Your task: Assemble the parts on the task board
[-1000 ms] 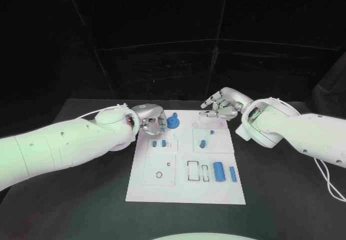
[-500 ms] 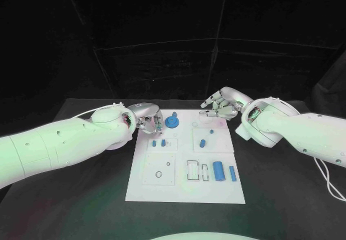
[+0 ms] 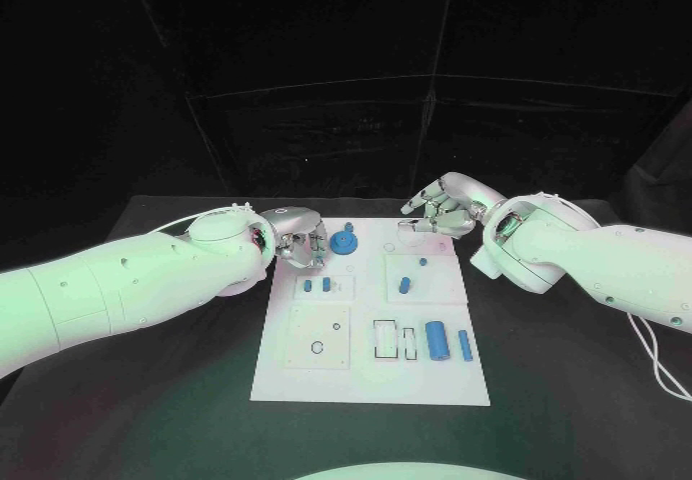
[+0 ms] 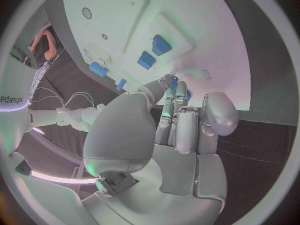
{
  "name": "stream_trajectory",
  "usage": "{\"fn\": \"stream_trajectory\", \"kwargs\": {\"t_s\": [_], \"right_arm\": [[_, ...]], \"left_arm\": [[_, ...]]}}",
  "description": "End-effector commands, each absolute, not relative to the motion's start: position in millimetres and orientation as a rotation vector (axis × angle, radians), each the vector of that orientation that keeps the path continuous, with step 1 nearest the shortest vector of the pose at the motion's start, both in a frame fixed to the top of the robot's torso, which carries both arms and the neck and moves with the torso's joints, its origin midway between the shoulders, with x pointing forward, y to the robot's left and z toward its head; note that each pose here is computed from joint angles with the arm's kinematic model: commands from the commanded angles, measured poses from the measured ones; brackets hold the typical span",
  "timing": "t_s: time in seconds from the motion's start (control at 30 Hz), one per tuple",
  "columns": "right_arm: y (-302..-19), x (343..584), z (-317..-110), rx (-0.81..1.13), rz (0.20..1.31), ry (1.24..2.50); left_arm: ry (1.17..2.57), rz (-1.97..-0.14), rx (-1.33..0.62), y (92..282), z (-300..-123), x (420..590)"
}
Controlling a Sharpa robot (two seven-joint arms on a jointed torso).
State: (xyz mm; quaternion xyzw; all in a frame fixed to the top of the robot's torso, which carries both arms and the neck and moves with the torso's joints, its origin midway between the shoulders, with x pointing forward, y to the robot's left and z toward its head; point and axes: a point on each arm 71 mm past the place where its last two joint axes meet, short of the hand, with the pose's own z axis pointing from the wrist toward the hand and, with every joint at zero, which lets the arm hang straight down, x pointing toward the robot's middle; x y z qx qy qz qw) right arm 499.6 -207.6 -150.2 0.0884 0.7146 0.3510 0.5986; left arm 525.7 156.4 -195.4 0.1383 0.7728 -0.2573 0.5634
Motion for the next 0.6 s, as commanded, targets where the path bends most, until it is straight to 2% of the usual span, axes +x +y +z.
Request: {"fn": "stream_trajectory", "kwargs": {"t_s": [0.03,0.6], "right_arm": [[-206.8,499.5,-148.4,0.201,0.818,1.645],[-206.4,499.7,-148.4,0.201,0.819,1.645]], "left_arm": [[1.838,-0.611,0.333,154.5,-196.7,525.5],[1.843,-0.620,0.342,148.9,-197.6,524.3]]}}
